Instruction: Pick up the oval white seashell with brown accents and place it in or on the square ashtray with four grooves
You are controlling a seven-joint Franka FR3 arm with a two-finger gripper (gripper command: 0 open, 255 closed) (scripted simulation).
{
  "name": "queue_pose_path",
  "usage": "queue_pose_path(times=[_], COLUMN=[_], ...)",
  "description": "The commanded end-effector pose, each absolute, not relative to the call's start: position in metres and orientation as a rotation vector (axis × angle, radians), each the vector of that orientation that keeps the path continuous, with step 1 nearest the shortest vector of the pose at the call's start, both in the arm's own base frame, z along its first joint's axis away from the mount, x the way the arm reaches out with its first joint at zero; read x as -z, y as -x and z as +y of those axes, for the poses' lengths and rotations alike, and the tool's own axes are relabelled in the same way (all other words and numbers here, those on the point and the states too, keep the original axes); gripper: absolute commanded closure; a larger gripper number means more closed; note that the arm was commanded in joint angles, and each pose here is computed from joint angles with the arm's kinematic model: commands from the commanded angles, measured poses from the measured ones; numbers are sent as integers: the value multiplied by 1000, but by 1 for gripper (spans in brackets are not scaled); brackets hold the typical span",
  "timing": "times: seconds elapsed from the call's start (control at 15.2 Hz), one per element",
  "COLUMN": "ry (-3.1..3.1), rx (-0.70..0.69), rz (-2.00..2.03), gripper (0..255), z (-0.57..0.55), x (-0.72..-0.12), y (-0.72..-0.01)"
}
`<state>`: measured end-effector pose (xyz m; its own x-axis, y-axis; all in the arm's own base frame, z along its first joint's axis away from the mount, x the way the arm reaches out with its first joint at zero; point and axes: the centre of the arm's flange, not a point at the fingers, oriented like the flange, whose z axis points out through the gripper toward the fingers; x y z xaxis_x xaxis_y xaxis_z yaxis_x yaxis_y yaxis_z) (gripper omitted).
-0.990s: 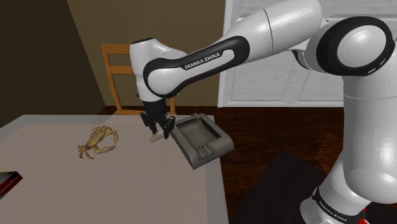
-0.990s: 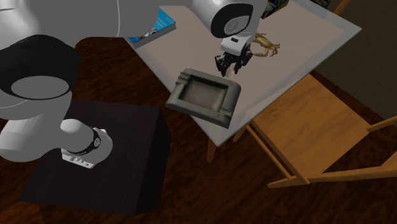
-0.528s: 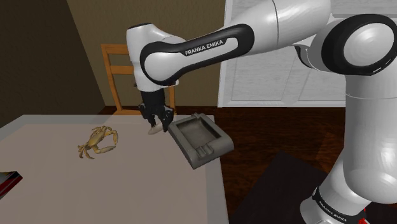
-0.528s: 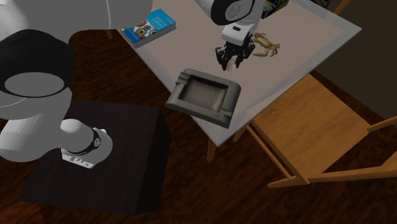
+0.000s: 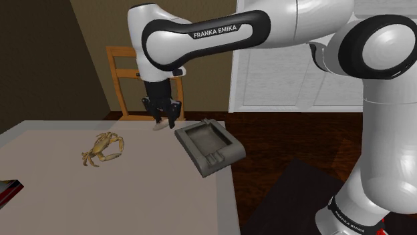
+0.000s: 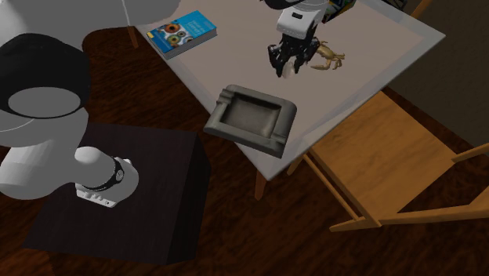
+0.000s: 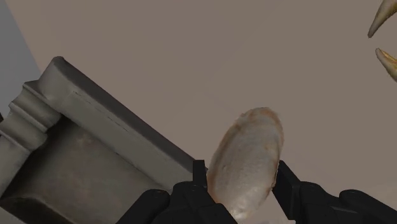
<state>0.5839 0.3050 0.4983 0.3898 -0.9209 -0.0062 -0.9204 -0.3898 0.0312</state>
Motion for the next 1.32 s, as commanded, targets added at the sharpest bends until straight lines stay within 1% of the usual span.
queue_pose_path(times=[0.0, 0.73, 1.25], ry=[-2599, -2599, -2599], rx=[35, 35, 35], rz=[-1722, -1722, -1722], gripper=[255, 255, 255], z=[305, 189, 183], x=[-507, -508, -471], y=[-583, -495, -491])
